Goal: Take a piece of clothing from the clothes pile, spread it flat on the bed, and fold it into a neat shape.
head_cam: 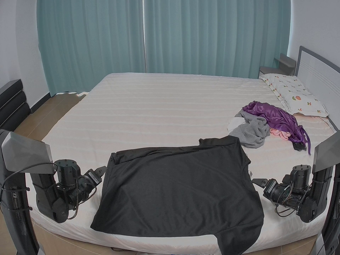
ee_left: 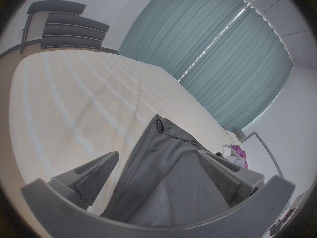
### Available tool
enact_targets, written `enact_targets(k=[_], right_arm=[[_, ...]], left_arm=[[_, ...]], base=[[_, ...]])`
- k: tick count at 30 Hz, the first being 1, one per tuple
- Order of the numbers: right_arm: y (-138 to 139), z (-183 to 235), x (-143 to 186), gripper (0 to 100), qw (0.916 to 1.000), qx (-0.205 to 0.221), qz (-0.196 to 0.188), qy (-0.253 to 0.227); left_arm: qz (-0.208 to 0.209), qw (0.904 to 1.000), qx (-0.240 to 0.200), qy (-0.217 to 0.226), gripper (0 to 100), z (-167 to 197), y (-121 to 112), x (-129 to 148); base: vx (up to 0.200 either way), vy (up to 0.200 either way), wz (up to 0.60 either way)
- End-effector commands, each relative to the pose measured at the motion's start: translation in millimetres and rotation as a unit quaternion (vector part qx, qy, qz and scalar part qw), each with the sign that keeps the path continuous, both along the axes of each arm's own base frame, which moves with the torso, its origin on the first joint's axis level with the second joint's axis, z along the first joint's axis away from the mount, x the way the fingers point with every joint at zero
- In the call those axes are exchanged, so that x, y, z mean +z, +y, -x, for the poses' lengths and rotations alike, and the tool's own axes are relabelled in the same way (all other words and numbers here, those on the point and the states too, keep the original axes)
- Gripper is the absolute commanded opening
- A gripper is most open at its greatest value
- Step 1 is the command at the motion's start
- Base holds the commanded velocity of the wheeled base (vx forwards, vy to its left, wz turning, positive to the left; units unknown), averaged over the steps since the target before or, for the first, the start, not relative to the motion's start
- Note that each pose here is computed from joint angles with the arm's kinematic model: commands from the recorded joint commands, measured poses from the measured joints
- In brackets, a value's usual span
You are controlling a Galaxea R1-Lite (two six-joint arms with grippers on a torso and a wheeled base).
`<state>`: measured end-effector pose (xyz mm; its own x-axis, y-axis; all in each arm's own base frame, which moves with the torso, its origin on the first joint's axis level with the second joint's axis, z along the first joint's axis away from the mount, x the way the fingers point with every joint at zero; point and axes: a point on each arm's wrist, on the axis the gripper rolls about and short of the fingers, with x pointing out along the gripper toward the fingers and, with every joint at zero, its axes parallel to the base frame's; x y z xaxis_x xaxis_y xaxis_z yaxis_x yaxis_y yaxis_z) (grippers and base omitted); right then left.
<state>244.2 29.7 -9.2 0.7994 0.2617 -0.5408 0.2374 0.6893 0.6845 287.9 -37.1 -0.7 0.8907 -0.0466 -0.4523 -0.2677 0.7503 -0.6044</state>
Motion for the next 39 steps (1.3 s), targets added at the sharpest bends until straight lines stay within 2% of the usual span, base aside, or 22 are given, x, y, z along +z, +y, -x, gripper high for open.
enact_targets(k=[1,2,6,14,21,33,39], right_arm=[[3,0,-3,100,1.0000,0.004,-0.006,0.006],[4,0,-7,100,0.9998,0.009,-0.013,0.016],[6,-5,-14,100,0.9992,0.013,-0.029,0.025],[4,-8,-16,100,0.9984,0.000,-0.048,0.031],[4,-7,-17,100,0.9980,-0.004,-0.052,0.035],[4,-6,-18,100,0.9979,-0.005,-0.051,0.040],[4,-6,-18,100,0.9979,-0.006,-0.052,0.037]], left_arm=[[0.021,0.9993,-0.023,-0.021,100,-48,5,8],[0.025,0.9992,-0.032,-0.002,100,-71,3,3],[0.025,0.9990,-0.032,0.018,100,-117,-1,-7],[0.023,0.9982,-0.040,0.038,100,-167,-10,-24],[0.020,0.9969,-0.053,0.054,100,-181,-22,-31],[0.010,0.9967,-0.045,0.067,100,-180,-26,-33],[0.009,0.9973,-0.043,0.059,100,-188,-28,-36]], base=[[0.000,0.000,0.00],[0.000,0.000,0.00],[0.000,0.000,0.00],[0.000,0.000,0.00],[0.000,0.000,0.00],[0.000,0.000,0.00],[0.000,0.000,0.00]])
